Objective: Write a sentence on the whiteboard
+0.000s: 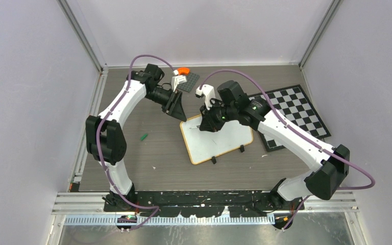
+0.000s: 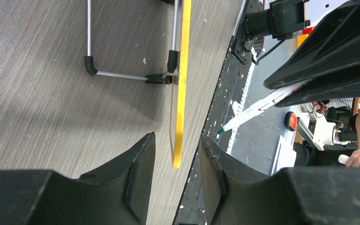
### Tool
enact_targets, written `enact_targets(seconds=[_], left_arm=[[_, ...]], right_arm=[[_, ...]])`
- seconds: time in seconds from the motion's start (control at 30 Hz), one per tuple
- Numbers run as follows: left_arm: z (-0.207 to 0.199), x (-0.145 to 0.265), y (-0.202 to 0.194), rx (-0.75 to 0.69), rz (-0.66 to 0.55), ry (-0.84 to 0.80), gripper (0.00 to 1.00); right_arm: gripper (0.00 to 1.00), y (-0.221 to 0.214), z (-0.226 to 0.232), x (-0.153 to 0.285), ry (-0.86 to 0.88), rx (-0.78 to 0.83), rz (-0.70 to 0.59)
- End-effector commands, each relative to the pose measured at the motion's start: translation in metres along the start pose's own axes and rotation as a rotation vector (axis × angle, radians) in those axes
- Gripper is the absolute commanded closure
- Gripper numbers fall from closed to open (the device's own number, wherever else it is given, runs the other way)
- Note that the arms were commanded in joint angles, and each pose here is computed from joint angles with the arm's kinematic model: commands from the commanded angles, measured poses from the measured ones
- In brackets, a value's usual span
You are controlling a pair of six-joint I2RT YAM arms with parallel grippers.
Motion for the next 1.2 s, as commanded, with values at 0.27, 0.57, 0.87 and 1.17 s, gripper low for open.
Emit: enact_targets(seconds=[0.27, 0.57, 0.87, 1.17], left_arm=[[-0.013, -0.006, -0.001, -0.023, -0.017, -0.064, 0.59], [-0.013, -0.011, -0.003, -0.019, 0.001, -0.079, 0.73], [-0.015, -0.011, -0.004, -0.018, 0.001, -0.081, 0.87], [-0.013, -0.011, -0.005, -0.022, 0.004, -0.080, 1.00]], right_arm=[[1.00, 0.032, -0.001, -0.016, -0.075, 0.030, -0.076], [1.00, 0.039, -0.007, -0.017, -0.110, 0.044, -0.081], [1.00, 0.035, -0.007, -0.023, -0.101, 0.044, -0.064], [1.00, 0.041, -0.001, -0.027, -0.071, 0.047, -0.069]])
Point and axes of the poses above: each gripper's point midway between its finger pads, its own x axis back along the fingers, its own z axis along the line the jaws close on, y = z × x, the point moved 3 cm from there along x, back along the fingers, and after that the axes turned 6 degrees about x, right-handed, at the moved point
